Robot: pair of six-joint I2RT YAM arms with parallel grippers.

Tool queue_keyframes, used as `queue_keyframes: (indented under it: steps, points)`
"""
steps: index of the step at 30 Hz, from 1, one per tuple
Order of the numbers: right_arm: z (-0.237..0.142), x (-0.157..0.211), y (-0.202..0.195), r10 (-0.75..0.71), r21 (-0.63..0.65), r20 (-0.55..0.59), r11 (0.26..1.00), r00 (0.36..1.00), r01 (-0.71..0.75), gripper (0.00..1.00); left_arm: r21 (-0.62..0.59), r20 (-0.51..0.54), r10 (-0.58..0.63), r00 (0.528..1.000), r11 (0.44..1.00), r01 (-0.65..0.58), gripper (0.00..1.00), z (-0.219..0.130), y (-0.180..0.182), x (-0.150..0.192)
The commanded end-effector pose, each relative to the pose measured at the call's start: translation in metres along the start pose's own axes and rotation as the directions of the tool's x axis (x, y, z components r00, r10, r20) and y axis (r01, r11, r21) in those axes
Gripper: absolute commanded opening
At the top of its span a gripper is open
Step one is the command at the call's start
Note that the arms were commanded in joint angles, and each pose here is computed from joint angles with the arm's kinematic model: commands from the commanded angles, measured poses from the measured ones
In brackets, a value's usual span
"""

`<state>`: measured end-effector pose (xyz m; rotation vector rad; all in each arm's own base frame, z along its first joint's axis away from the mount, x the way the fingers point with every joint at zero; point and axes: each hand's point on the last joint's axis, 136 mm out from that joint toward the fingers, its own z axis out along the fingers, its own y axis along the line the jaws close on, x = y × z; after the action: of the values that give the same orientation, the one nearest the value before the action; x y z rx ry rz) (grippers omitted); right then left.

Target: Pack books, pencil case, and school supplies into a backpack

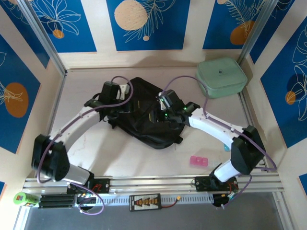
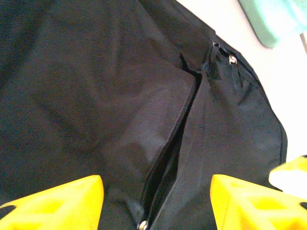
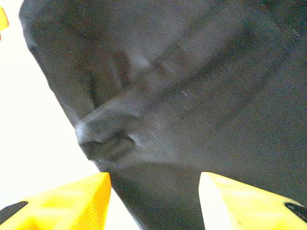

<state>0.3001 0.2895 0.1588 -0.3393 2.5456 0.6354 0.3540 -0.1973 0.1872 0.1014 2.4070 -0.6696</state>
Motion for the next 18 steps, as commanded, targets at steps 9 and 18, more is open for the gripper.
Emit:
queue_keyframes:
  steps: [9, 18]
  points:
    - [0.072, -0.015, 0.059, -0.284, 0.003, -0.128, 0.958, 0.950, 0.287, 0.52, -0.157, 0.124, -0.305, 0.944, 0.934, 0.322, 0.74, -0.046, 0.080, 0.045]
    - [0.101, -0.005, 0.062, -0.323, 0.006, -0.203, 0.944, 0.924, 0.331, 0.40, -0.165, 0.119, -0.365, 0.923, 0.910, 0.381, 0.77, -0.047, 0.096, 0.061]
